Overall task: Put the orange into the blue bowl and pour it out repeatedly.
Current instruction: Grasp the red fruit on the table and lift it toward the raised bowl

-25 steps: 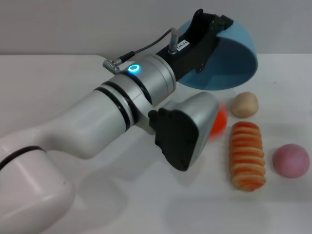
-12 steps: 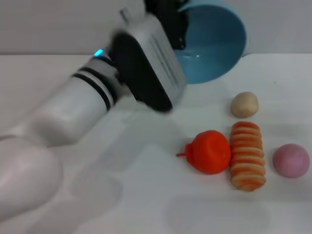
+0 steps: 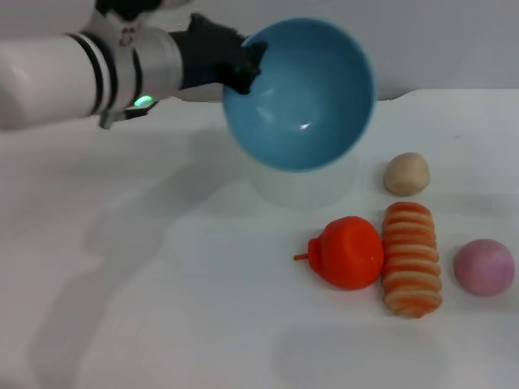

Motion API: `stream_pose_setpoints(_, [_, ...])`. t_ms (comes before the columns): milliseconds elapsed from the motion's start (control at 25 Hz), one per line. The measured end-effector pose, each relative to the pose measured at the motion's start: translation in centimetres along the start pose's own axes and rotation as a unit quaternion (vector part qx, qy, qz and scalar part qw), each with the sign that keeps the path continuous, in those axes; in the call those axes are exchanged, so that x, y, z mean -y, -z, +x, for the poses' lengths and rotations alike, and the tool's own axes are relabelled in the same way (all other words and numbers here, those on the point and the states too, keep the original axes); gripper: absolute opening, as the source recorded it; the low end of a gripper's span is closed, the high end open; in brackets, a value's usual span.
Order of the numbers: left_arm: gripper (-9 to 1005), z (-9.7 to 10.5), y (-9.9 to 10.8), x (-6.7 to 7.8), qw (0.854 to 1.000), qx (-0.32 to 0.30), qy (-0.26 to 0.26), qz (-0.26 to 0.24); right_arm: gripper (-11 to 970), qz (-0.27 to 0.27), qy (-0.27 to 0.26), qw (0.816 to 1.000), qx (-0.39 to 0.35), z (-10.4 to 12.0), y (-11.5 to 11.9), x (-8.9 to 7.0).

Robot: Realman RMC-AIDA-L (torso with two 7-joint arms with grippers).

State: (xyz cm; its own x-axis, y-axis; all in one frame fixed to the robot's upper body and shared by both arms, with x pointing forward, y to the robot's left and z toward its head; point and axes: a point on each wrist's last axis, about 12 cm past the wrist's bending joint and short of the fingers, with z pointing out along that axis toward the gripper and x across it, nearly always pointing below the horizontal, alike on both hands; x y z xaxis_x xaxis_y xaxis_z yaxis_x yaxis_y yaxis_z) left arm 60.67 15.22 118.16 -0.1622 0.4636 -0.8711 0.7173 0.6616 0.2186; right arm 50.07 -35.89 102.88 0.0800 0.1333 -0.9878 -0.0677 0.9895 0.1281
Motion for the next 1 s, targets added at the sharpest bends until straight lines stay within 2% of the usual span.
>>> stream_pose_setpoints(80, [-1, 0.3, 0.1, -0.8, 0.998, -0.056, 0.013, 0.0, 534, -0.001, -0.011, 1.0, -0.005, 0.0, -0.4, -0.1])
stream_pose_setpoints(240, [-1, 1.4, -0.3, -1.0, 0.99, -0.139, 0.019, -0.012, 532, -0.037, -0.077, 0.996, -0.016, -0.7, -1.5, 0.0])
stream_pose_setpoints(360, [-1, 1.8, -0.4, -1.0, 0.986, -0.16, 0.038, -0.016, 531, -0.091, -0.119, 0.987, -0.059, -2.0, -2.8, 0.3])
stream_pose_setpoints(480, [-2, 1.9, -0.3, -1.4, 0.984, -0.174, 0.044, -0.019, 530, -0.143, -0.149, 0.969, -0.133, -3.9, -4.4, 0.8])
stream_pose_setpoints(640, [-2, 1.8, -0.1, -2.0, 0.983, -0.173, 0.041, -0.034, 536, -0.195, -0.141, 0.941, -0.239, -7.0, -6.5, 0.5])
stream_pose_setpoints(800, [-2, 1.4, -0.9, -2.3, 0.985, -0.163, 0.039, -0.043, 563, -0.236, -0.122, 0.905, -0.332, -8.7, -8.3, -1.3])
stream_pose_setpoints(880, [-2, 1.4, -1.2, -2.3, 0.984, -0.166, 0.042, -0.042, 576, -0.251, -0.109, 0.892, -0.36, -8.4, -8.8, -2.5])
stream_pose_setpoints(1000, [-2, 1.8, -1.7, -2.3, 0.982, -0.176, 0.049, -0.04, 596, -0.279, -0.081, 0.872, -0.394, -7.2, -9.1, -5.2])
